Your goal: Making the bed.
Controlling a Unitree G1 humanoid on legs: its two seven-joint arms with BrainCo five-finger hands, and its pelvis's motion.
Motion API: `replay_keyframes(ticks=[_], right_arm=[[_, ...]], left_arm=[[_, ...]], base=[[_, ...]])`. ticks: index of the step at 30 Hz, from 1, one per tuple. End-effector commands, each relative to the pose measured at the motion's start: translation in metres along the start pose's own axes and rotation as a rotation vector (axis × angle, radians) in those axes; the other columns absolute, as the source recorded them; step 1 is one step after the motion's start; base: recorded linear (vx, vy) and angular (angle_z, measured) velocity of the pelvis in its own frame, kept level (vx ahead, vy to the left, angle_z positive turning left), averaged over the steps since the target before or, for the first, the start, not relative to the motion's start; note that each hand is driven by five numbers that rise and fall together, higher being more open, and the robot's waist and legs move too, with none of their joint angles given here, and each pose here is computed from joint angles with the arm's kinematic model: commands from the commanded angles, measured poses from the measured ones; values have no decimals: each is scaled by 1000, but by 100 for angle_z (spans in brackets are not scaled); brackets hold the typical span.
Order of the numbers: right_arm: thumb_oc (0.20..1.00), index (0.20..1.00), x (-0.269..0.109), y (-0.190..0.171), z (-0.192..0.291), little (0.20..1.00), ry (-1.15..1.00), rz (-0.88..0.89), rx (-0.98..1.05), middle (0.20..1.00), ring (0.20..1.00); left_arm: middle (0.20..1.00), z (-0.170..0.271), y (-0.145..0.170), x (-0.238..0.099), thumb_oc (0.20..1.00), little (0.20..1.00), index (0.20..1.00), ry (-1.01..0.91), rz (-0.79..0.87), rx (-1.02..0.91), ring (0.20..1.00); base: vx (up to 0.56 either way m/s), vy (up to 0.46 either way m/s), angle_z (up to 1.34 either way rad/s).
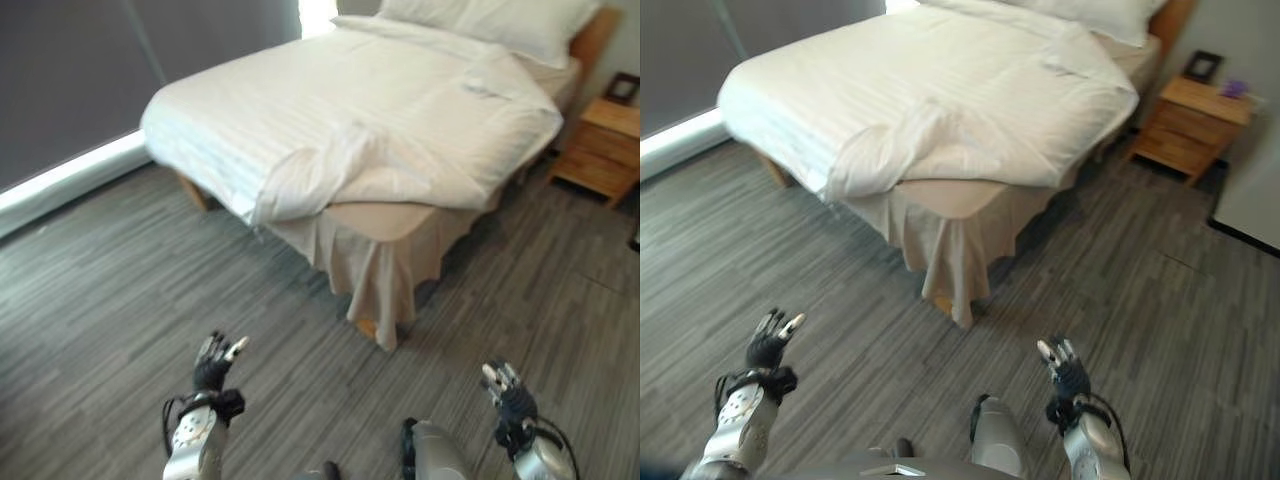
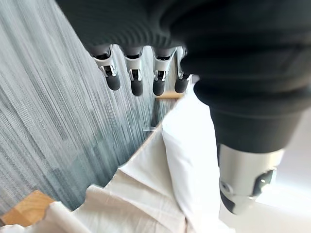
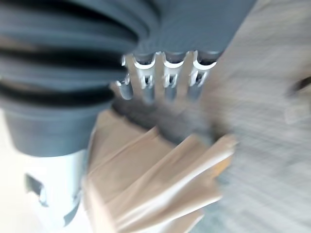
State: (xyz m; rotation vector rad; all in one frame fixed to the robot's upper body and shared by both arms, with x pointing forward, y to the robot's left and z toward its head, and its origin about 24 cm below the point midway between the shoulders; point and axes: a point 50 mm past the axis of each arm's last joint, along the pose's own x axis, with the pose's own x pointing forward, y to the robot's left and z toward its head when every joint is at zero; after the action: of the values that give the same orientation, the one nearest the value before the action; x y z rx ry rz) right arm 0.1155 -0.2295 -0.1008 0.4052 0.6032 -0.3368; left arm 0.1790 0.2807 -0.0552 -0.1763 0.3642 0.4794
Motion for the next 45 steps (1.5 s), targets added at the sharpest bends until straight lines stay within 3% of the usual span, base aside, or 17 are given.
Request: replay_keyframes(ticks=[1, 9, 15, 18, 22, 28, 30, 31, 33, 34, 36, 41, 45], right_arm=[[1000, 1000, 3, 2, 24, 1000, -115, 24, 29, 1000, 1000], [1000, 1000, 14, -13, 64, 1000, -257, -57, 109, 1000, 1000], [1000, 1000, 23, -21, 103, 1000, -342, -89, -24, 1000, 1000], [1000, 1000, 25, -23, 134, 1000, -399, -78, -219, 1000, 1000], [1000, 1000, 30, -14, 159, 1000, -452, -39, -323, 1000, 1000], [1000, 1000, 38, 7, 232, 1000, -516, -25, -833, 1000, 1000], [1000, 1000, 40, 26, 287, 1000, -579, -83, -1082, 1000, 1000], [1000, 1000, 41, 28, 288, 1000, -582, -80, -1085, 1000, 1000], [1000, 1000, 32, 54, 362, 1000, -693, -250, -1249, 1000, 1000], [1000, 1000, 32, 55, 364, 1000, -697, -248, -1251, 1000, 1000], [1000, 1000, 2, 66, 434, 1000, -774, -494, -1326, 1000, 1000], [1000, 1000, -44, 83, 491, 1000, -851, -721, -1395, 1000, 1000], [1000, 1000, -62, 98, 508, 1000, -929, -762, -1337, 1000, 1000]], left_arm=[[1000, 52, 8, 10, 1000, 1000, 1000, -239, 44, 7, 1000], [1000, 49, 0, 10, 1000, 1000, 1000, -240, 58, -87, 1000], [1000, 37, 8, 3, 1000, 1000, 1000, -201, 68, -97, 1000], [1000, 30, 23, -3, 1000, 1000, 1000, -166, 68, -36, 1000], [1000, 34, 22, -1, 1000, 1000, 1000, -179, 33, -16, 1000], [1000, 39, 21, -2, 1000, 1000, 1000, -184, -34, 25, 1000], [1000, 34, 17, -7, 1000, 1000, 1000, -158, -86, 54, 1000], [1000, 34, 17, -7, 1000, 1000, 1000, -159, -83, 50, 1000], [1000, 33, 8, -7, 1000, 1000, 1000, -151, -136, 60, 1000], [1000, 33, 8, -7, 1000, 1000, 1000, -152, -134, 56, 1000], [1000, 39, 0, -4, 1000, 1000, 1000, -165, -171, 71, 1000], [1000, 45, -3, 1, 1000, 1000, 1000, -172, -185, 100, 1000], [1000, 40, 2, 2, 1000, 1000, 1000, -154, -148, 89, 1000]], base=[[183, -83, 37], [199, -190, 23], [246, -6, 0], [445, 182, -16], [261, 151, -33], [111, 136, -16], [22, 113, 1], [-74, 71, -4], [-106, 46, 2], [-78, 20, 3], [-87, 11, 10], [-19, -2, 35], [42, -9, 14]])
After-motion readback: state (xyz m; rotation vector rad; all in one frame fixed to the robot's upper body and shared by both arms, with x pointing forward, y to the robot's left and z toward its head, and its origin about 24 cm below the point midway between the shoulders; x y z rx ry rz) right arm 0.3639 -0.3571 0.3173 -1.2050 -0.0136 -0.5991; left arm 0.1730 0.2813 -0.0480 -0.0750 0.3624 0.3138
